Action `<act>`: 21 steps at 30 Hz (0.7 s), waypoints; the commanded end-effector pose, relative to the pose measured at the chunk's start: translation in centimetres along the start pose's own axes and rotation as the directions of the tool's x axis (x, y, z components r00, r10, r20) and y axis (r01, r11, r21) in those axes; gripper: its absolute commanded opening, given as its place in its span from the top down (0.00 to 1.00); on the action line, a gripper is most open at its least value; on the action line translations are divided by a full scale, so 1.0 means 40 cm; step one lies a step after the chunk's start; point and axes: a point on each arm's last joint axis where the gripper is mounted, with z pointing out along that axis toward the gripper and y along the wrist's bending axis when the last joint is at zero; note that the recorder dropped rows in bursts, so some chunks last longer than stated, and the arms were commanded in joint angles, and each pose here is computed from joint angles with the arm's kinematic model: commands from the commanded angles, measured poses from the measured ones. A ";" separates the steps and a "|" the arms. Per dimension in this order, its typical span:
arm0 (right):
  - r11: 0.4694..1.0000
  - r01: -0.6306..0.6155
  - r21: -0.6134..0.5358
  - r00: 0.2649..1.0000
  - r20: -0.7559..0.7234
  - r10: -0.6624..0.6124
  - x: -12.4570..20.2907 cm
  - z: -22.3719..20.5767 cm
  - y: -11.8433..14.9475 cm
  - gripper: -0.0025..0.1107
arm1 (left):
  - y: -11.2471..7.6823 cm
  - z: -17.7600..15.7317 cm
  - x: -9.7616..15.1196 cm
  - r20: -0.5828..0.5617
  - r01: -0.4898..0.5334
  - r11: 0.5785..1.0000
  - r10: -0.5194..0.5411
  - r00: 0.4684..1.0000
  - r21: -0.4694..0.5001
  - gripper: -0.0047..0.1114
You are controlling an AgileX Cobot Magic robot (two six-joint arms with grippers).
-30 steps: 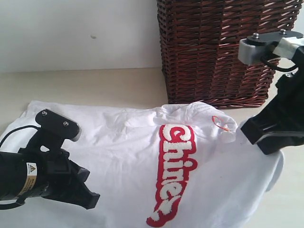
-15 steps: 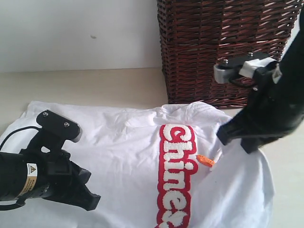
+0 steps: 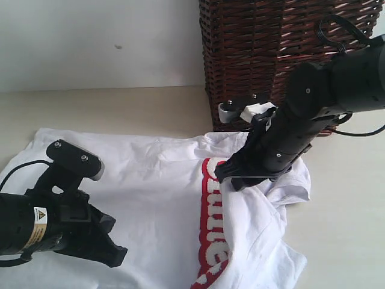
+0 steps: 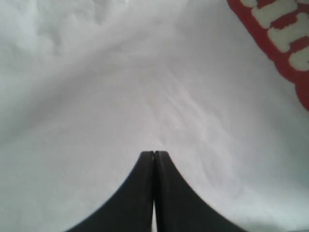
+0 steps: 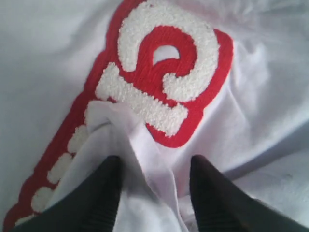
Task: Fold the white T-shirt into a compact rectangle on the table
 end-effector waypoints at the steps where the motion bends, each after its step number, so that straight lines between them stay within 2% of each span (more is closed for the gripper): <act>1: 0.998 0.057 -0.007 0.998 0.009 -0.057 -0.021 -0.062 0.006 0.52 | -0.002 -0.003 0.002 0.002 0.001 1.000 -0.001 1.000 0.003 0.96; 4: 0.997 0.070 -0.026 0.997 -0.015 -0.071 -0.028 -0.141 0.018 0.52 | -0.002 -0.003 0.002 0.002 0.001 1.000 -0.001 1.000 0.003 0.96; 5: 0.996 0.073 -0.044 0.995 -0.058 -0.076 -0.012 -0.186 0.026 0.52 | -0.001 -0.003 0.002 0.002 0.001 1.000 -0.001 1.000 0.001 0.96; 8: 0.997 0.055 -0.060 0.987 -0.146 -0.063 0.041 -0.217 0.030 0.52 | -0.001 -0.003 0.002 0.002 0.001 1.000 -0.001 1.000 0.001 0.96; 12: 0.997 -0.002 -0.082 0.977 -0.213 -0.016 0.130 -0.161 0.029 0.52 | -0.001 -0.003 0.002 0.002 0.001 1.000 -0.001 1.000 0.001 0.96; 14: 0.994 -0.027 -0.101 0.980 -0.200 0.006 0.164 -0.120 0.029 0.52 | -0.001 -0.003 0.002 0.002 0.001 1.000 -0.001 1.000 0.001 0.96; 17: 0.994 -0.034 -0.107 0.988 -0.153 0.017 0.195 -0.077 0.024 0.52 | -0.002 -0.003 0.002 0.002 0.001 1.000 -0.001 1.000 0.003 0.96; 21: 0.995 -0.045 -0.094 0.981 -0.190 0.027 0.233 -0.049 0.018 0.52 | -0.002 -0.003 0.002 0.002 0.001 1.000 -0.001 1.000 0.003 0.96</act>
